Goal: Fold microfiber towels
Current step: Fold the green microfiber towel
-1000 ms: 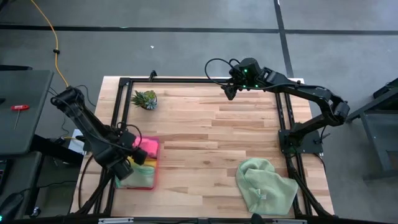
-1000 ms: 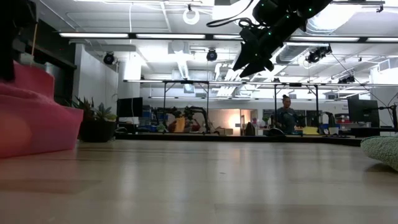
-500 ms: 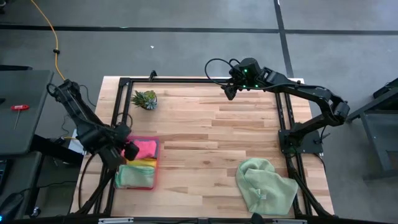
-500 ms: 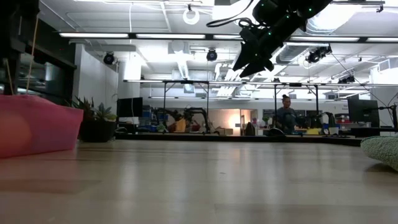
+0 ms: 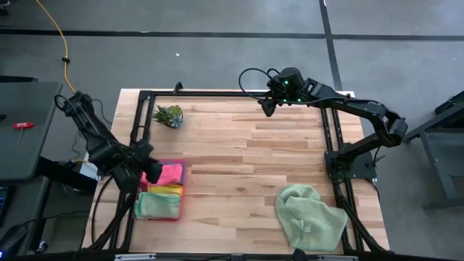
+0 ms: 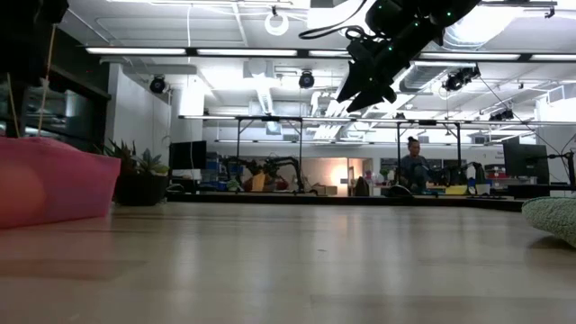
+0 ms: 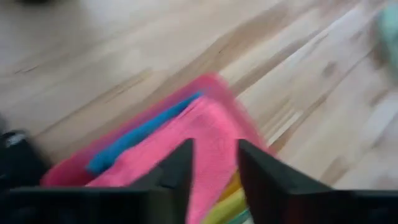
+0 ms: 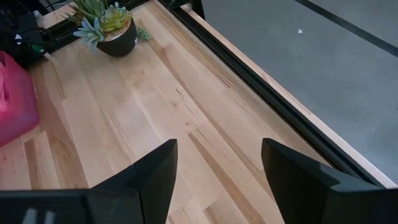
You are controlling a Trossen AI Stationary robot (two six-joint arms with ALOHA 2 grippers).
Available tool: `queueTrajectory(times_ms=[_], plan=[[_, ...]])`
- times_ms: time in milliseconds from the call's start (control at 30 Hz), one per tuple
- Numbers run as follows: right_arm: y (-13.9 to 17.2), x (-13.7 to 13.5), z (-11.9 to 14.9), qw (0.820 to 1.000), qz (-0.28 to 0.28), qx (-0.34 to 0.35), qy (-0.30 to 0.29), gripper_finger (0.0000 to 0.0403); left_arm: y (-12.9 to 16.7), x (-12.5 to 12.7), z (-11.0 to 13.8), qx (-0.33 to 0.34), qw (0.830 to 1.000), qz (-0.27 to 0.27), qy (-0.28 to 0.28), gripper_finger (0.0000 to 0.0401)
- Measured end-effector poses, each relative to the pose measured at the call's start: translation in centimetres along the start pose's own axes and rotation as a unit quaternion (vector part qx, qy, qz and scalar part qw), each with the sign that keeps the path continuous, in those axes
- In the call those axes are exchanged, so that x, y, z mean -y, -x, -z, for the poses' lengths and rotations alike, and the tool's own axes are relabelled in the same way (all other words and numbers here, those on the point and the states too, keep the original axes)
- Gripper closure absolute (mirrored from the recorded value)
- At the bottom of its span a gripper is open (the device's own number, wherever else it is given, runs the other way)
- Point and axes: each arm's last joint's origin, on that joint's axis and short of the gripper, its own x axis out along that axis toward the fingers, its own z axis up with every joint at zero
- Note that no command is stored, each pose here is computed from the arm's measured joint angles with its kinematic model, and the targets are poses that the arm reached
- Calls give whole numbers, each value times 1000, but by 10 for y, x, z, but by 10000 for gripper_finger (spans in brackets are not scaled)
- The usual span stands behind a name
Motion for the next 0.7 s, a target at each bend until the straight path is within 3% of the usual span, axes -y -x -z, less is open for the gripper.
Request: queueTrajectory(times_ms=[67, 133, 333, 533, 700], plan=[[0, 0, 0, 1000, -1, 0, 0, 178, -3, 5, -2, 38, 999, 27, 19, 350], [0, -1, 0, 1000, -13, -1, -2, 178, -5, 11, -9, 91, 994, 52, 36, 387], [0, -4, 0, 997, -78, -9, -11, 178, -13, 36, -41, 204, 974, 92, 37, 399], [1, -9, 1, 988, -154, -17, -13, 178, -36, 70, -95, 238, 956, 154, -75, 401], [2, -13, 1, 983, -183, -16, 1, 178, -69, 69, -147, 276, 937, 161, -139, 401]])
